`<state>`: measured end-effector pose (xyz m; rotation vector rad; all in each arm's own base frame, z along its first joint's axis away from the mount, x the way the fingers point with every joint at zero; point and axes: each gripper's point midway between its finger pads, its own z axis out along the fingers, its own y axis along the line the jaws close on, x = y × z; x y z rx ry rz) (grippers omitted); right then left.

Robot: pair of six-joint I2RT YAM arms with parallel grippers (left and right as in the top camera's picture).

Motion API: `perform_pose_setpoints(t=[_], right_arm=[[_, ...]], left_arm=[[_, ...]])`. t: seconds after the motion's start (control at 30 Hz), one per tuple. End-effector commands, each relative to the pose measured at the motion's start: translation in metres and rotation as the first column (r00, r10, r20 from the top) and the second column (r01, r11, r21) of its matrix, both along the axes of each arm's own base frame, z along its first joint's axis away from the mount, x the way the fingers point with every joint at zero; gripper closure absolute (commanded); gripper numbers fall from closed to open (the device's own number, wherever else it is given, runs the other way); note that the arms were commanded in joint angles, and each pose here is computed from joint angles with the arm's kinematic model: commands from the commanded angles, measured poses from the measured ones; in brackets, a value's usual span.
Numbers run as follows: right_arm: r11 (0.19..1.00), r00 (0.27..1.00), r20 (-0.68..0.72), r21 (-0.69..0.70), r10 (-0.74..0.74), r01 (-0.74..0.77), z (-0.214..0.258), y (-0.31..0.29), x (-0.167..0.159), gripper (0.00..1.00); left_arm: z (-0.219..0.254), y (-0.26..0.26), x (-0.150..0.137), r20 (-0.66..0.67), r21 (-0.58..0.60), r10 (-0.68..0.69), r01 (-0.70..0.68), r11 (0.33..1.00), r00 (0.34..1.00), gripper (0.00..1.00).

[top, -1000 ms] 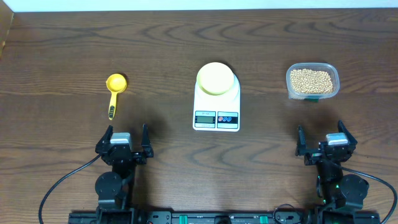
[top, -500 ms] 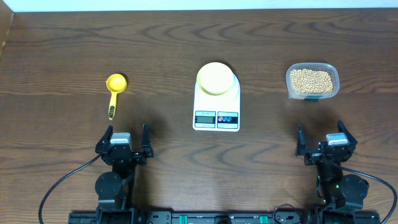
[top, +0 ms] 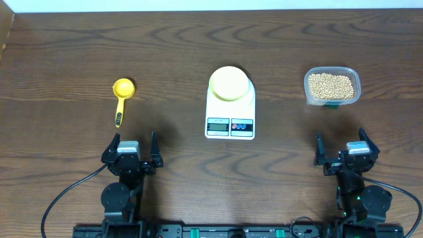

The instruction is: Scoop item into bowl and weigh 50g on scale

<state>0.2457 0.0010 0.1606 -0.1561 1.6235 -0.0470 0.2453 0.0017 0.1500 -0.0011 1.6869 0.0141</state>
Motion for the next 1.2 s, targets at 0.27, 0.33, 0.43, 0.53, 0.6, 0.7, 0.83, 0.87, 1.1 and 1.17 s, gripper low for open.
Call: perform_pose_setpoints(t=[0.27, 0.33, 0.43, 0.53, 0.6, 0.7, 0.83, 0.87, 1.1, 1.17], right_arm=[[1.000, 1.000, -0.006, 0.011, -0.001, 0.001, -0.002, 0.000, 0.000, 0.01], [1.000, 1.000, -0.006, 0.011, -0.001, 0.001, -0.002, 0.000, 0.000, 0.00], [1.000, 1.000, -0.006, 0.011, -0.001, 0.001, -0.002, 0.000, 0.000, 0.01], [1.000, 1.000, -0.006, 0.011, -0.001, 0.001, -0.002, 0.000, 0.000, 0.01], [1.000, 1.000, -0.006, 0.011, -0.001, 0.001, -0.002, 0.000, 0.000, 0.01], [1.000, 1.000, -0.006, 0.011, -0.001, 0.001, -0.002, 0.000, 0.000, 0.01], [1.000, 1.000, -0.006, 0.011, -0.001, 0.001, -0.002, 0.000, 0.000, 0.01], [1.000, 1.000, -0.007, 0.011, -0.001, 0.001, -0.002, 0.000, 0.000, 0.01], [1.000, 1.000, -0.006, 0.011, -0.001, 0.001, -0.002, 0.000, 0.000, 0.01], [1.000, 1.000, -0.006, 0.011, -0.001, 0.001, -0.002, 0.000, 0.000, 0.01]], left_arm=[[-0.018, 0.008, -0.001, -0.059, -0.002, 0.045, -0.046, 0.999, 0.997, 0.07], [-0.018, 0.008, -0.001, -0.059, -0.009, 0.046, -0.046, 0.999, 0.997, 0.07], [-0.013, 0.008, -0.002, -0.050, -0.011, 0.046, -0.047, 0.999, 0.998, 0.07], [-0.004, 0.008, -0.002, -0.038, -0.012, 0.046, -0.047, 0.999, 0.998, 0.07], [0.000, 0.008, -0.002, -0.040, -0.012, 0.046, -0.047, 0.999, 0.998, 0.07], [0.004, 0.008, 0.000, -0.057, -0.011, 0.046, -0.047, 0.999, 0.997, 0.07], [0.015, 0.008, 0.004, -0.079, -0.009, 0.046, -0.047, 0.999, 0.996, 0.07], [0.019, 0.008, 0.005, -0.086, -0.009, 0.046, -0.047, 0.999, 0.995, 0.07], [0.046, 0.008, 0.021, -0.129, -0.007, 0.046, -0.047, 0.999, 0.991, 0.07], [0.052, 0.008, 0.028, -0.150, -0.006, 0.046, -0.047, 0.999, 0.988, 0.07]])
